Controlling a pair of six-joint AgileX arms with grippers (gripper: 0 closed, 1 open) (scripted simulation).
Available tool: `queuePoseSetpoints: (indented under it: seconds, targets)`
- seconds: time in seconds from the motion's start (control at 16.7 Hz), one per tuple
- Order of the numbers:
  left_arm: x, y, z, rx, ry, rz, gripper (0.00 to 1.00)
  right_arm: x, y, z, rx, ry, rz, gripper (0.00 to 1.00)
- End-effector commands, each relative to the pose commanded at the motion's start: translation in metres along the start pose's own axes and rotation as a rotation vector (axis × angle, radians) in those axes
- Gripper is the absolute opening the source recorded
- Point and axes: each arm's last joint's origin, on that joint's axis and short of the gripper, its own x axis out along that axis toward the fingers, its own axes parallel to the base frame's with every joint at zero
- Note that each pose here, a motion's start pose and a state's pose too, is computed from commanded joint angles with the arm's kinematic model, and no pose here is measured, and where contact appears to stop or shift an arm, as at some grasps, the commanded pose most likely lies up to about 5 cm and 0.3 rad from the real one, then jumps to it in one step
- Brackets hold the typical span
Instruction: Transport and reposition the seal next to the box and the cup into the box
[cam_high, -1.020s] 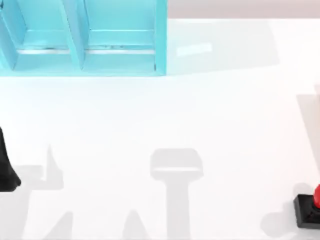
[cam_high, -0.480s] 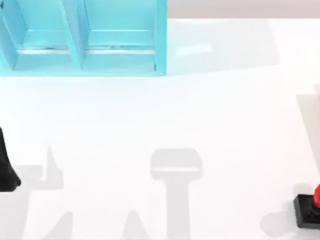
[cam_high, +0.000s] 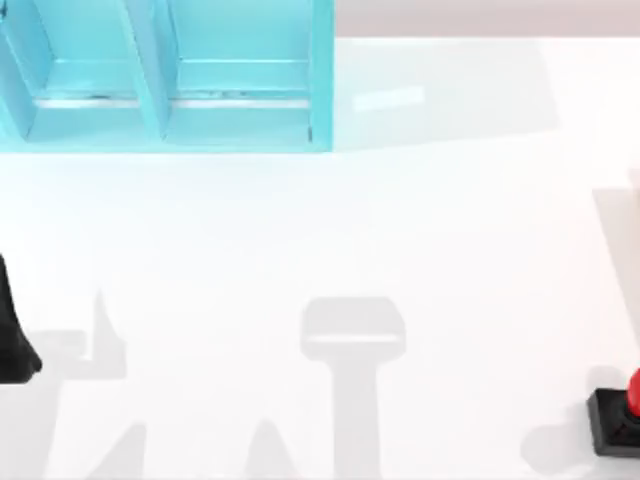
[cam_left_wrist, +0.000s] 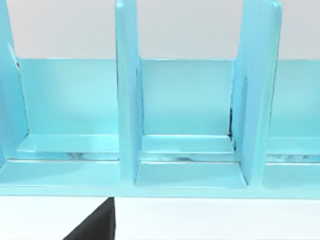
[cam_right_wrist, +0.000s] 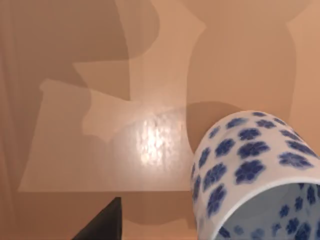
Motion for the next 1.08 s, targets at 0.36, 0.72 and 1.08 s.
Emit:
queuePoseSetpoints:
  seconds: [0.36, 0.72, 1.08]
  targets:
    - [0.000, 0.000, 0.000, 0.000, 0.000, 0.000, 1.00, -0.044, -0.018, 0.019, -0.003, -0.177, -0.047, 1.00]
    - [0.000, 0.000, 0.000, 0.000, 0.000, 0.000, 1.00, -0.092, -0.012, 0.016, -0.013, -0.120, -0.024, 1.00]
    - [0.000, 0.000, 0.000, 0.000, 0.000, 0.000, 1.00, -0.100, -0.001, 0.001, 0.000, 0.000, 0.000, 1.00]
